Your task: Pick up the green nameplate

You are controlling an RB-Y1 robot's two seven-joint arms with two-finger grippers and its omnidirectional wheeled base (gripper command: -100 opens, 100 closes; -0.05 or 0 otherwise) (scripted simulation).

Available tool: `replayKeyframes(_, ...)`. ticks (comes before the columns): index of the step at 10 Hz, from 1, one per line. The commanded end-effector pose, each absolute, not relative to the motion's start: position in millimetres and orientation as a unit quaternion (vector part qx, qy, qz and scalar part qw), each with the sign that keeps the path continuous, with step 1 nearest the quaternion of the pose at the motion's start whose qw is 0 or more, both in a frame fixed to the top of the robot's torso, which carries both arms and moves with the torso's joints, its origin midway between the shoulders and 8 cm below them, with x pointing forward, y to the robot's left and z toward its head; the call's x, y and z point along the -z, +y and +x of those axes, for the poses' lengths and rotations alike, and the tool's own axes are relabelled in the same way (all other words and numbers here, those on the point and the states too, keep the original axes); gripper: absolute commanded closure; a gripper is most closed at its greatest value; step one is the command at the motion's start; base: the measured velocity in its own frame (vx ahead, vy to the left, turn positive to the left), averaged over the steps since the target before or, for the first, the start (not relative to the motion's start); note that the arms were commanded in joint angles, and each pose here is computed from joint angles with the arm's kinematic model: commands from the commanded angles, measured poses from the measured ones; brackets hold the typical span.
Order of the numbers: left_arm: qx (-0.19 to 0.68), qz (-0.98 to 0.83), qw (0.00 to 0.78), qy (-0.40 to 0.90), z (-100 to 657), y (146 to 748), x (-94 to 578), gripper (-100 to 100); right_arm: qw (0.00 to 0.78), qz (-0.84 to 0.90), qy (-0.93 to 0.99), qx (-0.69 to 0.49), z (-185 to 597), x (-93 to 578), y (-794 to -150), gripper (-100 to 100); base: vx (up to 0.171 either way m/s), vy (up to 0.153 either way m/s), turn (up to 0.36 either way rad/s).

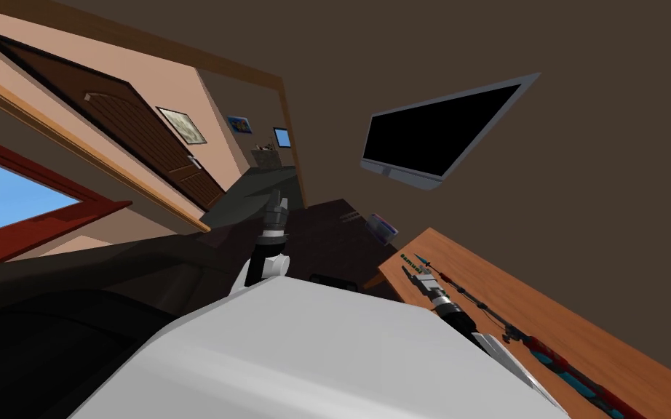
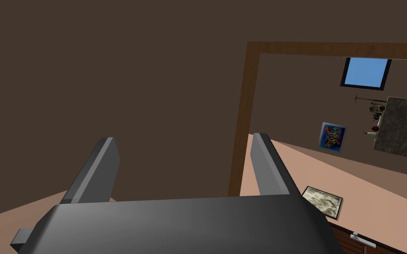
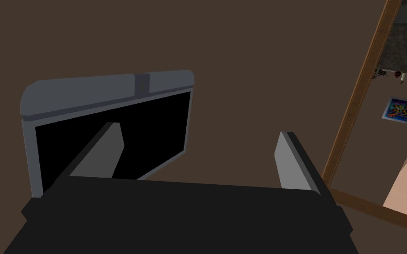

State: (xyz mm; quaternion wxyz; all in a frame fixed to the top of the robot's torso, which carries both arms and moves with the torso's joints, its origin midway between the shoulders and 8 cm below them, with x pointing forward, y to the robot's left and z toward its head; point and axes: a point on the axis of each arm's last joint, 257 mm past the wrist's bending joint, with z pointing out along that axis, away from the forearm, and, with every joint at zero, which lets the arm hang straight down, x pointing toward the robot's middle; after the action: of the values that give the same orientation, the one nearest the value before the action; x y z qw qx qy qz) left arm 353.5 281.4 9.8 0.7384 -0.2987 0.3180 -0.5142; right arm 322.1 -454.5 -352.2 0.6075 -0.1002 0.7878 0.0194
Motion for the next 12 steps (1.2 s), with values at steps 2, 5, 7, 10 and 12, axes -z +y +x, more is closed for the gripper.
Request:
replayKeyframes(2, 0.514, -0.299, 0.738, 0.318, 353.4, 281.4, -9.8, 0, 0.583, -0.138, 0.800, 0.014, 310.6, 369.6, -472.1, -100, 0.015, -0.018, 0.091)
replayKeyframes(5, 0.514, -0.299, 0.738, 0.318, 353.5, 281.4, -9.8, 0, 0.555, -0.153, 0.817, 0.039, 293.1, 388.0, -494.2, -100, 0.014, -0.018, 0.078)
replayKeyframes(7, 0.514, -0.299, 0.738, 0.318, 353.5, 281.4, -9.8, 0, 0.537, -0.174, 0.824, 0.058, 283.0, 396.5, -508.0, -100, 0.019, -0.022, 0.087)
replayKeyframes(10, 0.514, -0.299, 0.738, 0.318, 353.5, 281.4, -9.8, 0, 0.515, -0.191, 0.832, 0.077, 270.4, 406.3, -523.4, -100, 0.010, -0.018, 0.053)
replayKeyframes(12, 0.514, -0.299, 0.738, 0.318, 353.4, 281.4, -9.8, 0, 0.495, -0.209, 0.838, 0.093, 259.1, 414.1, -537.0, -100, 0.016, -0.028, 0.083)
